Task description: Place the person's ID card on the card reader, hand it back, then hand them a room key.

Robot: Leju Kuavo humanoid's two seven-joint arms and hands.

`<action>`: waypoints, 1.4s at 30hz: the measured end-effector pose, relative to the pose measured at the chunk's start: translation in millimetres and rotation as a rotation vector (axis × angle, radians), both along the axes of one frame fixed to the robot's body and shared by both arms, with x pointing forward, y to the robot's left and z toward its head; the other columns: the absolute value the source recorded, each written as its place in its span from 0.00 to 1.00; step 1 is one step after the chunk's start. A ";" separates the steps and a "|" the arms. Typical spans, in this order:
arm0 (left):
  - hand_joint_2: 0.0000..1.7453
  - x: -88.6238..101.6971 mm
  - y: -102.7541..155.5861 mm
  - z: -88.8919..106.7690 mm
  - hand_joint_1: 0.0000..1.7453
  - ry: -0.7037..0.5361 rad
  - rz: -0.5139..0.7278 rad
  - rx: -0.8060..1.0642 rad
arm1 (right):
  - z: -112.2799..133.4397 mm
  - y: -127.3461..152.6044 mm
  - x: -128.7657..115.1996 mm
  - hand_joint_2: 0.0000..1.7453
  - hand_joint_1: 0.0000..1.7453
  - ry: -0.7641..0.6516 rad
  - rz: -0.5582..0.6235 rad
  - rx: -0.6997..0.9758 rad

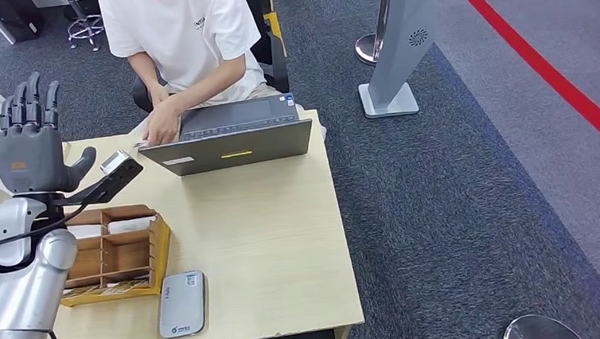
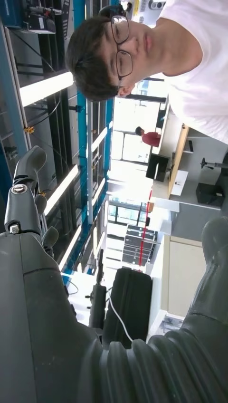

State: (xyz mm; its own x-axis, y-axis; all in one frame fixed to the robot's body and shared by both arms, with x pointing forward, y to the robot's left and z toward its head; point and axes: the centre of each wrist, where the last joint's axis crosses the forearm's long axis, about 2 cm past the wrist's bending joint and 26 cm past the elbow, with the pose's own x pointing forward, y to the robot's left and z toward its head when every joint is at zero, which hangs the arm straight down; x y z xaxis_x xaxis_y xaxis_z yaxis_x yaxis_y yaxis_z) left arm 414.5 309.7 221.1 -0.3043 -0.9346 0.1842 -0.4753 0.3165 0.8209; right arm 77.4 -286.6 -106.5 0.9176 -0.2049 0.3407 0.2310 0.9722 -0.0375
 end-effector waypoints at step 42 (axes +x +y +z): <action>1.00 -187.6 -33.4 -105.7 0.00 0.285 -0.187 -0.028 | -3.9 -1.9 -25.8 1.00 0.00 0.020 -0.116 -0.011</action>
State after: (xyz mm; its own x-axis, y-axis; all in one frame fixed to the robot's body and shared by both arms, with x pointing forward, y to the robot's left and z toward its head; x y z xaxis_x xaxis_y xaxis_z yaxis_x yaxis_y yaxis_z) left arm 226.9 276.3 115.5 -0.4024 -0.8609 0.3114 -0.1595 0.4008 0.9021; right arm 51.6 -288.5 -110.4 0.8945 -0.3067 0.3253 0.3411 0.9385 -0.0534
